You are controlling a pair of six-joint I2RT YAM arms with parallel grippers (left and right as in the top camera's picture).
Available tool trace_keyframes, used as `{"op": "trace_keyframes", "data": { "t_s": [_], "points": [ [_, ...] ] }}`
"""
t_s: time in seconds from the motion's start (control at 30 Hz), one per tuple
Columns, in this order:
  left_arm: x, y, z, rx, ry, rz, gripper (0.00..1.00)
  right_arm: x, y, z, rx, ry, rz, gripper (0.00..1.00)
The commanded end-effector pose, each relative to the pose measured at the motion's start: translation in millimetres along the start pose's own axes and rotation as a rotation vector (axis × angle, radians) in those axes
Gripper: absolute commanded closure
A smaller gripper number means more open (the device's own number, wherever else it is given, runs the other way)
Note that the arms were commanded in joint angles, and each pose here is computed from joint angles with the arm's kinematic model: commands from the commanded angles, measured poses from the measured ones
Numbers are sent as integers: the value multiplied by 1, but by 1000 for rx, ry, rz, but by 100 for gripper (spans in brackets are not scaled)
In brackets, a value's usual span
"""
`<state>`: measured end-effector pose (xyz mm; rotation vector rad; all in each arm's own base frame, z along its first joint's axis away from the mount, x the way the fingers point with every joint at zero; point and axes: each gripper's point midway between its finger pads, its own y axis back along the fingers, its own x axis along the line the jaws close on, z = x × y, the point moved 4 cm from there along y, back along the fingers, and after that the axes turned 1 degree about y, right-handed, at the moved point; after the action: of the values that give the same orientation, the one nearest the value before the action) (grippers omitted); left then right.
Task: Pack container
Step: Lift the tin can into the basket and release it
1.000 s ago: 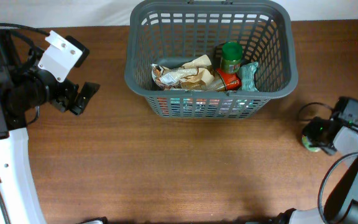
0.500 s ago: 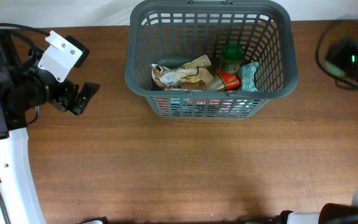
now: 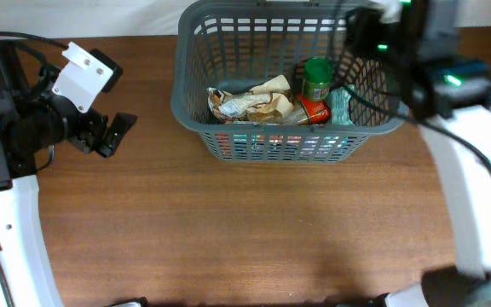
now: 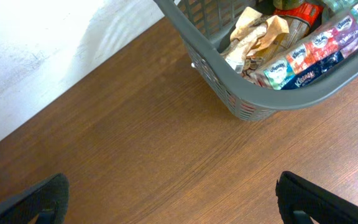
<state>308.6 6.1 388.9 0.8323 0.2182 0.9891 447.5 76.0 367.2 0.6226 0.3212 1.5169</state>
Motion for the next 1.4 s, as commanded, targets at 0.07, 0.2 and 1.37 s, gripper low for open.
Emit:
{"op": "trace_keyframes", "data": {
  "t_s": [0.07, 0.2, 1.37],
  "points": [
    [1, -1, -3, 8, -10, 3, 1, 3, -70, -42, 151, 6, -37, 48],
    [1, -1, -3, 8, -10, 3, 1, 4, -89, -56, 201, 9, -31, 47],
    [1, -1, -3, 8, -10, 3, 1, -31, 164, -53, 238, 1, -83, 0]
  ]
}}
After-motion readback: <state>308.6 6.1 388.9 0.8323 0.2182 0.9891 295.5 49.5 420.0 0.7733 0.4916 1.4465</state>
